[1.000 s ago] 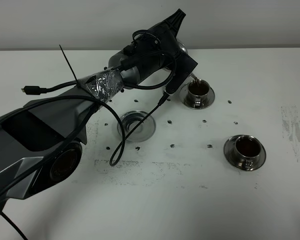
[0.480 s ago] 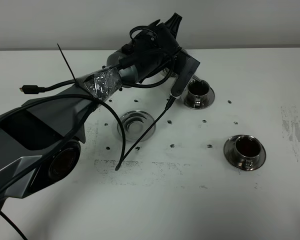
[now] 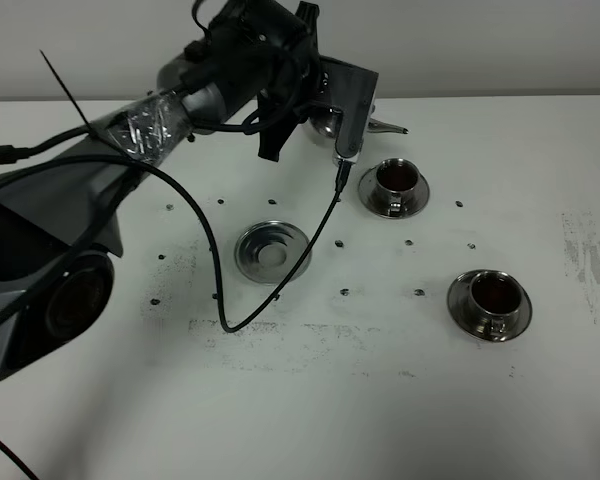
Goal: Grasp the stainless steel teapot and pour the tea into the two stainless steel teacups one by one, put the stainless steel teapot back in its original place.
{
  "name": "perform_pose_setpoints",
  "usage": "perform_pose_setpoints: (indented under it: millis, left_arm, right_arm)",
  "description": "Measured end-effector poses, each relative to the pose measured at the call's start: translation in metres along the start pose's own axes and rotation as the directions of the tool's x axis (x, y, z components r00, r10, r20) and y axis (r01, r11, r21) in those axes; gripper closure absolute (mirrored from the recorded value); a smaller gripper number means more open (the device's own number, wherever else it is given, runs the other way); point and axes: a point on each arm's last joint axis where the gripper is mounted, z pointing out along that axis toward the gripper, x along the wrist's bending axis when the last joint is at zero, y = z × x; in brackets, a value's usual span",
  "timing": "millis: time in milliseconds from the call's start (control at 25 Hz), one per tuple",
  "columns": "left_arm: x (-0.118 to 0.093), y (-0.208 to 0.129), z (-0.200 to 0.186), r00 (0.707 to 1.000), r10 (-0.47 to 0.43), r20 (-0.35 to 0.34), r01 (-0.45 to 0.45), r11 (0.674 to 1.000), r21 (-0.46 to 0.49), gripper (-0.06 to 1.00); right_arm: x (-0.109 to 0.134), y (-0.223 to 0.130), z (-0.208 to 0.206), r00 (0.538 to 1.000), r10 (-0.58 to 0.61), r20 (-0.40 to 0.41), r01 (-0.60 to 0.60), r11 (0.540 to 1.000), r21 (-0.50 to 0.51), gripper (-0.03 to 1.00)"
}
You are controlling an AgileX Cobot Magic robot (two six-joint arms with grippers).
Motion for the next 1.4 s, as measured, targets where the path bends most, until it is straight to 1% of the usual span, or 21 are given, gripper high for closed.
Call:
perform_pose_setpoints:
  millis: [160,240,280,360,480,600,720,880,1080,1160,1240,1320,1400]
  left_arm:
    - [-0.010,-0.015,-0.013,0.991,-0.105,0.084,0.111,0.991,-0.069,0.77]
    - [-0.020,-0.023,-0.014,0.975,-0.169,0.141,0.181,0.980,-0.082,0.77]
    - [-0.023,-0.026,-0.016,0.963,-0.212,0.167,0.229,0.970,-0.087,0.77]
    - [-0.033,-0.032,-0.015,0.930,-0.295,0.219,0.318,0.945,-0.080,0.77]
    - [-0.045,-0.037,-0.015,0.868,-0.413,0.276,0.442,0.895,-0.050,0.77]
    - [-0.051,-0.035,-0.023,0.813,-0.493,0.310,0.529,0.847,-0.039,0.77]
    - [-0.058,-0.025,-0.036,0.766,-0.552,0.330,0.593,0.805,-0.027,0.77]
    - [-0.073,-0.003,-0.055,0.696,-0.618,0.366,0.662,0.749,0.006,0.77]
    - [-0.084,0.027,-0.071,0.634,-0.662,0.399,0.710,0.703,0.038,0.77]
    - [-0.087,0.037,-0.074,0.604,-0.684,0.409,0.731,0.680,0.056,0.77]
    - [-0.090,0.044,-0.075,0.572,-0.707,0.416,0.752,0.654,0.078,0.77]
    - [-0.093,0.049,-0.073,0.525,-0.742,0.416,0.782,0.614,0.109,0.77]
    - [-0.096,0.053,-0.069,0.492,-0.766,0.413,0.797,0.587,0.139,0.77]
  right_arm:
    - [0.000,0.000,0.000,1.000,0.000,0.000,0.000,1.000,0.000,0.49]
    - [0.000,0.000,0.000,1.000,0.000,0.000,0.000,1.000,0.000,0.49]
    - [0.000,0.000,0.000,1.000,0.000,0.000,0.000,1.000,0.000,0.49]
    - [0.000,0.000,0.000,1.000,0.000,0.000,0.000,1.000,0.000,0.49]
    - [0.000,0.000,0.000,1.000,0.000,0.000,0.000,1.000,0.000,0.49]
    - [0.000,0.000,0.000,1.000,0.000,0.000,0.000,1.000,0.000,0.49]
    - [0.000,0.000,0.000,1.000,0.000,0.000,0.000,1.000,0.000,0.49]
    - [0.000,0.000,0.000,1.000,0.000,0.000,0.000,1.000,0.000,0.49]
    - [0.000,0.000,0.000,1.000,0.000,0.000,0.000,1.000,0.000,0.49]
    - [0.000,0.000,0.000,1.000,0.000,0.000,0.000,1.000,0.000,0.49]
    - [0.000,0.000,0.000,1.000,0.000,0.000,0.000,1.000,0.000,0.49]
    - [0.000,0.000,0.000,1.000,0.000,0.000,0.000,1.000,0.000,0.49]
    - [0.000,0.000,0.000,1.000,0.000,0.000,0.000,1.000,0.000,0.49]
